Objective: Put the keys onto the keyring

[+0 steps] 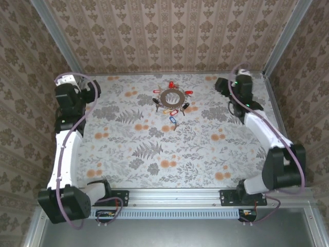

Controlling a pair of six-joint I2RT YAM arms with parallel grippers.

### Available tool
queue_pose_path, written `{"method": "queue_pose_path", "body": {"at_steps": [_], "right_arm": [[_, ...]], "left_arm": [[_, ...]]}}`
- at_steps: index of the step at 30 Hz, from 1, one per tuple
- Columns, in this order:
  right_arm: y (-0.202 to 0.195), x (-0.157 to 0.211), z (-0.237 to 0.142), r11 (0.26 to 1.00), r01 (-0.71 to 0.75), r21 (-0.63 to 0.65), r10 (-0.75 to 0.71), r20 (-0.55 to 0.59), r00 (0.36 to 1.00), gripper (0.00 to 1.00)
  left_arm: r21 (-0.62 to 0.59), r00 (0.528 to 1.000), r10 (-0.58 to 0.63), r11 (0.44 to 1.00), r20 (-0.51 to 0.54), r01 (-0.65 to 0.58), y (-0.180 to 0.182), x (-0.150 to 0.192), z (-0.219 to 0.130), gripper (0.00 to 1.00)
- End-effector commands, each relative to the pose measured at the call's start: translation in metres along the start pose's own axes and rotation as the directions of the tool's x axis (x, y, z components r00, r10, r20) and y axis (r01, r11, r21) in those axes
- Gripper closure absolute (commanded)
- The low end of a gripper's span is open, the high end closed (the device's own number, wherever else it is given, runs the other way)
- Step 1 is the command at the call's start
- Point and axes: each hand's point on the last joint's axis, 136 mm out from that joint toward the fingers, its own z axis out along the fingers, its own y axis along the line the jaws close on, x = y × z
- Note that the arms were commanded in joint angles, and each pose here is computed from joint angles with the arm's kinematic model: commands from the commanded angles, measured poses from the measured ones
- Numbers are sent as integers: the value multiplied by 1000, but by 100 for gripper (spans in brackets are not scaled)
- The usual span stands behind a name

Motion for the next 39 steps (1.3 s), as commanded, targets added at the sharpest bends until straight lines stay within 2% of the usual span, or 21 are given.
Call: {"method": "queue_pose_path", "body": {"at_steps": [1,4,7,8,11,16,21,24,31,35,39], "right_arm": [[33,68,28,1000,-21,-24,14,-263,965,33],[55,97,56,1000,-30,-8,25,-344,939,34],[66,122,83,993,-120,10,113,-422,899,37],[67,132,93,988,-152,34,150,-463,874,41],[70,154,114,971,-214,110,239,-542,806,52],[74,158,144,953,-275,130,301,-528,794,55],[75,173,165,933,-325,155,355,-551,756,60],[77,188,172,922,-353,162,379,-576,725,63],[70,200,181,915,-364,175,394,-592,703,62],[70,200,189,905,-397,151,404,-598,693,69],[70,208,199,875,-463,141,444,-615,651,72]], "left_arm": [[36,907,-95,992,-410,120,-8,106,12,0],[114,877,4,992,-480,57,-25,133,11,0],[128,869,124,989,-479,-71,-31,150,6,0],[121,870,149,987,-470,-104,-32,152,5,0],[135,869,118,989,-480,-60,-42,160,3,0],[193,859,143,980,-491,-52,-61,170,4,0],[222,838,179,973,-515,-71,-73,180,4,0],[234,831,205,968,-518,-92,-77,182,3,0],[237,819,234,964,-524,-124,-80,188,1,0],[265,805,281,951,-522,-160,-88,192,-2,0],[287,787,347,931,-510,-225,-95,197,-6,0]]}}
